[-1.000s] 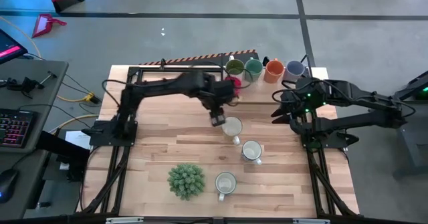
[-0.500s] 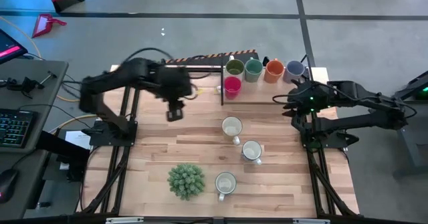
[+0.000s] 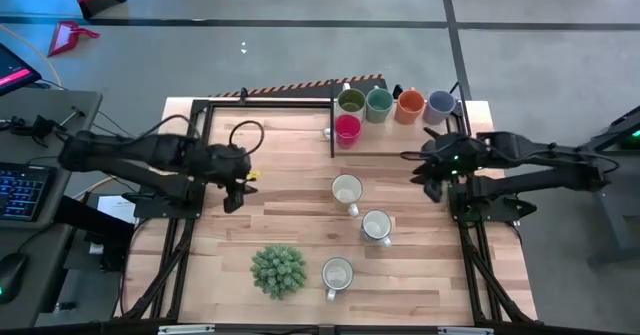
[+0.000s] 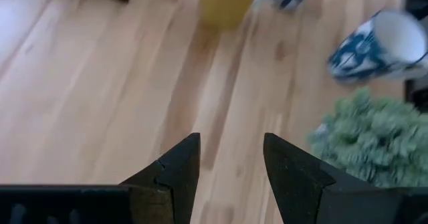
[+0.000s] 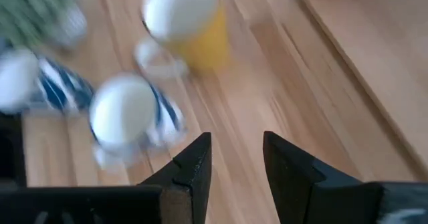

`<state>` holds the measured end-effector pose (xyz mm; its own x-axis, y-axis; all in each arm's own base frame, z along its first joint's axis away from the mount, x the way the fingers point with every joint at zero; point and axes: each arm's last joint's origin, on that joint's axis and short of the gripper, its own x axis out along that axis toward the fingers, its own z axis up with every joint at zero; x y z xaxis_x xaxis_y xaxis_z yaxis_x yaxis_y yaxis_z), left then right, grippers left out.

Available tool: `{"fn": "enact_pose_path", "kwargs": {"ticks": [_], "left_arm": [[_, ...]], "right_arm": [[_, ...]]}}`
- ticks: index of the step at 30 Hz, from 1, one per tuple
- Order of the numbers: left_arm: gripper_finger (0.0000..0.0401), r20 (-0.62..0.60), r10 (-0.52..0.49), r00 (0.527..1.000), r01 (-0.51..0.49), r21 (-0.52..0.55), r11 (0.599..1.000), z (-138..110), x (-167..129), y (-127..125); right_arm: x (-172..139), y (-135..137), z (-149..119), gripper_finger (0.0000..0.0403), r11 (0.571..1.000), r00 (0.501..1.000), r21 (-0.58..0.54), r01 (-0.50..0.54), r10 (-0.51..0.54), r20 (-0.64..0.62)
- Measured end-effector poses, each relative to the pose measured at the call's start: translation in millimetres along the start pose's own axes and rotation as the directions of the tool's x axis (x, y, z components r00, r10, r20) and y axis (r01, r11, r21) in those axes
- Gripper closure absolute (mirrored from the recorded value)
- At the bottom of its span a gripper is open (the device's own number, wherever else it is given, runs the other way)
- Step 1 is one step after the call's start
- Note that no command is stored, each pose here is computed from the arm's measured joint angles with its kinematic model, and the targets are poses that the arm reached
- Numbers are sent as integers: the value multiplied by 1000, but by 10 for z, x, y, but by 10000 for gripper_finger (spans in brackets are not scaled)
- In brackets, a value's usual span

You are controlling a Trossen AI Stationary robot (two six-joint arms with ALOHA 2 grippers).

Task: Place coffee mugs
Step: Put the yellow mug on the shelf

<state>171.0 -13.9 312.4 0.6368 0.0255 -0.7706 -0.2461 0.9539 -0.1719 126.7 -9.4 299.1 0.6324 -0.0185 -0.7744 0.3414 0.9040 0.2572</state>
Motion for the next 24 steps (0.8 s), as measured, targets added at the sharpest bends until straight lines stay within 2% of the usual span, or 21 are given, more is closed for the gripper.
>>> {"fn": "enact_pose_path", "kwargs": {"ticks": [3, 7, 11, 13, 17, 24], "left_arm": [[250, 113, -53, 992, 53, 4, 999, -132, 148, 8], [249, 236, -100, 966, 92, 47, 995, -229, 327, 28], [249, 273, -113, 955, 97, 71, 993, -321, 491, 52], [250, 278, -115, 954, 99, 72, 993, -353, 541, 60], [249, 293, -120, 949, 98, 90, 991, -345, 552, 56], [249, 285, -119, 951, 94, 98, 991, -354, 551, 59]], "right_arm": [[205, 47, 58, 289, 998, 987, 10, -69, 67, 146], [481, 91, 123, 289, 993, 936, 3, -121, 113, 333], [758, 149, 205, 289, 986, 906, 18, -165, 145, 397], [900, 186, 272, 289, 990, 916, 22, -141, 122, 383], [1093, 321, 544, 289, 995, 942, -44, -87, 97, 321], [1200, 473, 1051, 289, 983, 998, -178, 50, -41, 53]]}}
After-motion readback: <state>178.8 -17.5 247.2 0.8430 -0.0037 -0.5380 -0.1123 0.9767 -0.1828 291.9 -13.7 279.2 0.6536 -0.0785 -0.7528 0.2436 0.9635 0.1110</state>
